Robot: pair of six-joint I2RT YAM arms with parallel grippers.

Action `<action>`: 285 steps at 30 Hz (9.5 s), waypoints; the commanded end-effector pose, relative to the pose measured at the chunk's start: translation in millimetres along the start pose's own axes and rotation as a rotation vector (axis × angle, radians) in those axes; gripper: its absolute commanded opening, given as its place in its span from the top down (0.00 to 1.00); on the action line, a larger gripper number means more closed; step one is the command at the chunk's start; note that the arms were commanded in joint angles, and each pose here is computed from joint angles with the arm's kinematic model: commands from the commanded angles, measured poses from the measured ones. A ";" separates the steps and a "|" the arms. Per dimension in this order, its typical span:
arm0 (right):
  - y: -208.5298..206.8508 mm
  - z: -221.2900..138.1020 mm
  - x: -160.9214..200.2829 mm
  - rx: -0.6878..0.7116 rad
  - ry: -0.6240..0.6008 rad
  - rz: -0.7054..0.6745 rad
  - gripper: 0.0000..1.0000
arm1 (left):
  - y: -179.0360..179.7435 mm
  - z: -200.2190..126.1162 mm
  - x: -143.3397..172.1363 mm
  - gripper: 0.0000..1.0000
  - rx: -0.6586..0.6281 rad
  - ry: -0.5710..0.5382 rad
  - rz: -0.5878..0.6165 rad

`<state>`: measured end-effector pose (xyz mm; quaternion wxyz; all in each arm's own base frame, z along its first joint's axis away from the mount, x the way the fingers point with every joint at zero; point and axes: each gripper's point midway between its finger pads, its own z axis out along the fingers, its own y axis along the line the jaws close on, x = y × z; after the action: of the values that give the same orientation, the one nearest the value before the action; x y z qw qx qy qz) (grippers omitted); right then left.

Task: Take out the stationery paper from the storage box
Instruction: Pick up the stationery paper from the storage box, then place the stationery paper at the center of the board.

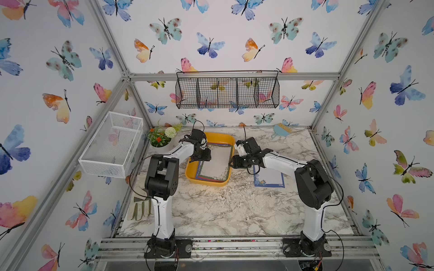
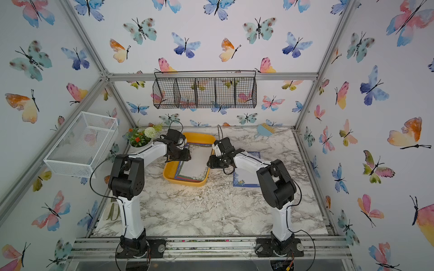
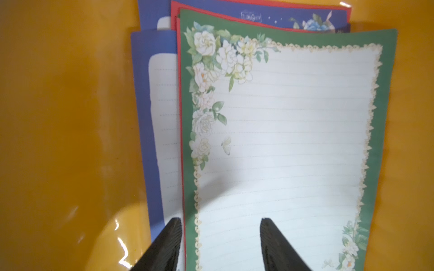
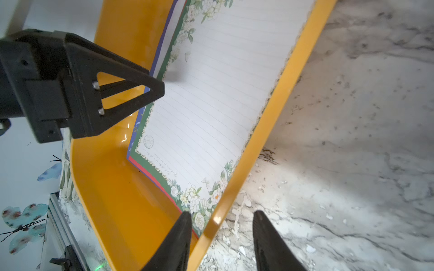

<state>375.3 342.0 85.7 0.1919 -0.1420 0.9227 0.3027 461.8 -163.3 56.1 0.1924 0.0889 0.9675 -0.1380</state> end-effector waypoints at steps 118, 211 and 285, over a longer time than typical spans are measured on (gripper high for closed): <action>-1.0 7.7 6.3 -0.007 0.013 0.006 0.55 | -36.7 18.4 16.9 0.68 0.493 0.091 -0.230; 192.0 -356.5 -92.5 -0.272 -1.110 -0.926 0.58 | -199.9 -429.4 -35.7 1.00 1.059 -0.989 0.586; -175.1 -136.6 40.7 0.154 0.199 0.243 0.97 | -86.1 -276.4 -61.4 0.36 0.432 -0.926 0.235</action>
<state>376.7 124.7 98.3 0.1040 -0.0562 0.9582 0.2605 398.3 -170.5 346.4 0.5923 0.1678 0.7102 -0.3415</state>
